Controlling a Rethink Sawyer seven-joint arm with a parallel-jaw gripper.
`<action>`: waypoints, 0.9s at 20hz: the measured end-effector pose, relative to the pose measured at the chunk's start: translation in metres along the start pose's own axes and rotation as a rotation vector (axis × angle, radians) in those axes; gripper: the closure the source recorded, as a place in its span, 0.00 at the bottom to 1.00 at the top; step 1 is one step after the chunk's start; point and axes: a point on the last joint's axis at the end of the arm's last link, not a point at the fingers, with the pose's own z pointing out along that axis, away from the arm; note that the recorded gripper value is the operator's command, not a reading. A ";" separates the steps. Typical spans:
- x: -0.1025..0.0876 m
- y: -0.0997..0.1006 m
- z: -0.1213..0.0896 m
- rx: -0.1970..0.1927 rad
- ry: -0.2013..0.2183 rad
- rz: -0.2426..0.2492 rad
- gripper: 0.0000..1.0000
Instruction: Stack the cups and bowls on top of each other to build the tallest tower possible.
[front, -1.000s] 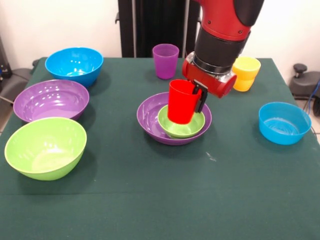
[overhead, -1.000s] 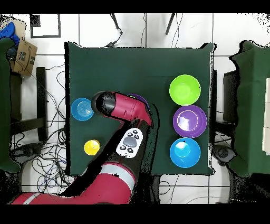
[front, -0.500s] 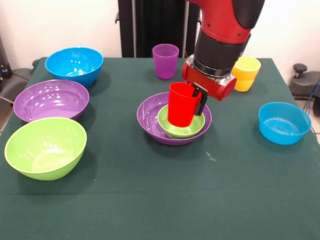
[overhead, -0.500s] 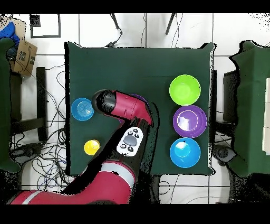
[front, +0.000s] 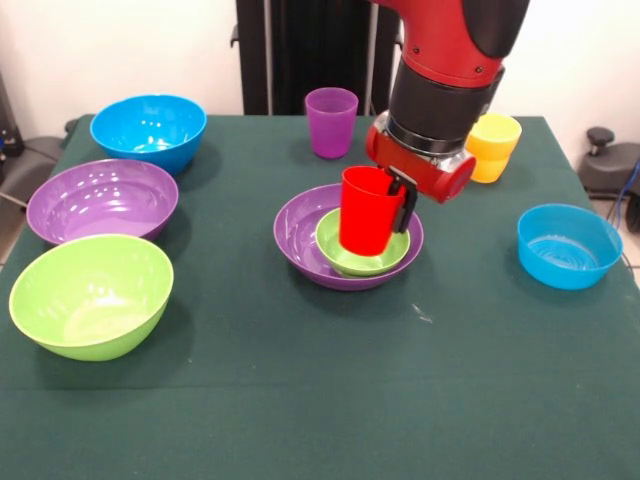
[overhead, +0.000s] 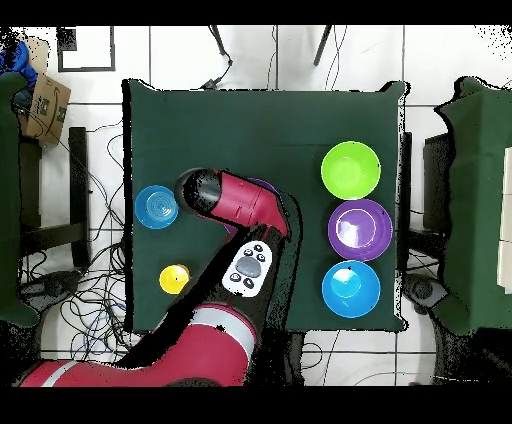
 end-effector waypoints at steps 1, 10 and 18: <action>0.000 0.000 0.000 -0.001 0.001 0.003 1.00; -0.001 0.002 -0.001 -0.010 0.009 0.027 1.00; -0.003 -0.001 0.002 -0.023 -0.021 0.043 1.00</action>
